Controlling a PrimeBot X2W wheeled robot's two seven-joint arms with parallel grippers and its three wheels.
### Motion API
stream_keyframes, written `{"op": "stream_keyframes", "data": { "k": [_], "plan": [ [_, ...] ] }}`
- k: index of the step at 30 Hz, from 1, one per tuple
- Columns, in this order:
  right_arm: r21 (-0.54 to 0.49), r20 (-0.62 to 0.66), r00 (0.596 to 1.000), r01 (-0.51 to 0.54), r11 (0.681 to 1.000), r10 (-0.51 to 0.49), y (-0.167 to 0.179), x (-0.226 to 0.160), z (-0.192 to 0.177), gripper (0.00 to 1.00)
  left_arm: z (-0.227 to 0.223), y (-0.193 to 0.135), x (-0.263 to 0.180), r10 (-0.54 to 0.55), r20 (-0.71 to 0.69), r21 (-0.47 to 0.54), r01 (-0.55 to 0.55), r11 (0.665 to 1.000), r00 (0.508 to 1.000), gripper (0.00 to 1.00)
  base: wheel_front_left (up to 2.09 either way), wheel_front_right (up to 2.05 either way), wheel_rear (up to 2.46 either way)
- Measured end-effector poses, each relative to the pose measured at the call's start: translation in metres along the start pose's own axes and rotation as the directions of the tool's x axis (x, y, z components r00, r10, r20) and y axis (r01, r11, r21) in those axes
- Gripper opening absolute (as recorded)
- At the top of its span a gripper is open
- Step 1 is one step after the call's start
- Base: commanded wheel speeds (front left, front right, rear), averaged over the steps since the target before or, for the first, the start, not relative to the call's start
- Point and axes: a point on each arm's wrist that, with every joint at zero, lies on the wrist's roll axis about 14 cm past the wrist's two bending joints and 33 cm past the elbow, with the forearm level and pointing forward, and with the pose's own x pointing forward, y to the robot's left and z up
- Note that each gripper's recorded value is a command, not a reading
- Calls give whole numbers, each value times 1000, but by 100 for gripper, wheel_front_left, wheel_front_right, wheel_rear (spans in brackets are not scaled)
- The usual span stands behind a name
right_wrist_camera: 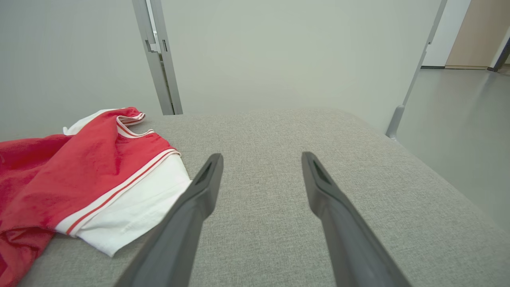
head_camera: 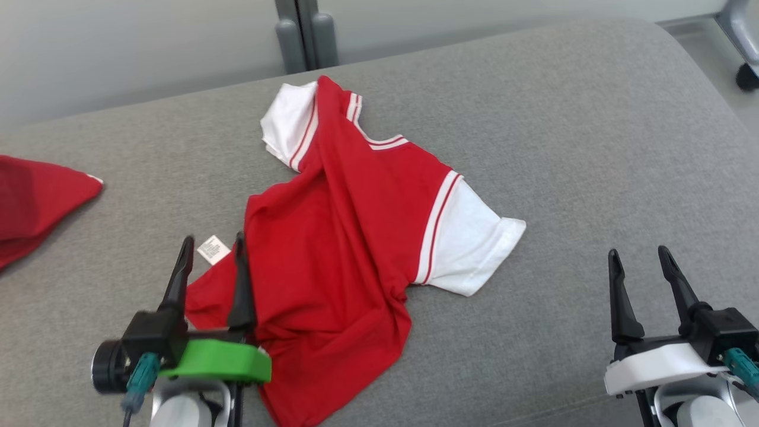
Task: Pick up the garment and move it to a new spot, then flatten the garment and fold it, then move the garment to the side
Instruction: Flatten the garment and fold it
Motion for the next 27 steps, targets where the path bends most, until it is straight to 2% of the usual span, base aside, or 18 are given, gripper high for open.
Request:
{"op": "stream_keyframes", "data": {
  "k": [5,9,15,27],
  "plan": [
    [2,-15,999,-37,999,37,11,-6,-5,100,-3,42,-52,147,-26,-5,-148,989,989,100,0,0,0],
    [11,-14,996,-84,996,84,25,-8,-6,100,0,60,-86,188,-29,16,-187,982,982,100,0,0,0],
    [17,8,991,-134,991,134,41,-7,1,100,-3,65,-117,180,-48,75,-176,982,983,100,0,0,0],
    [25,10,990,-137,990,137,42,-11,1,100,-12,62,-130,172,-74,58,-168,984,982,100,0,0,0]
  ]
}}
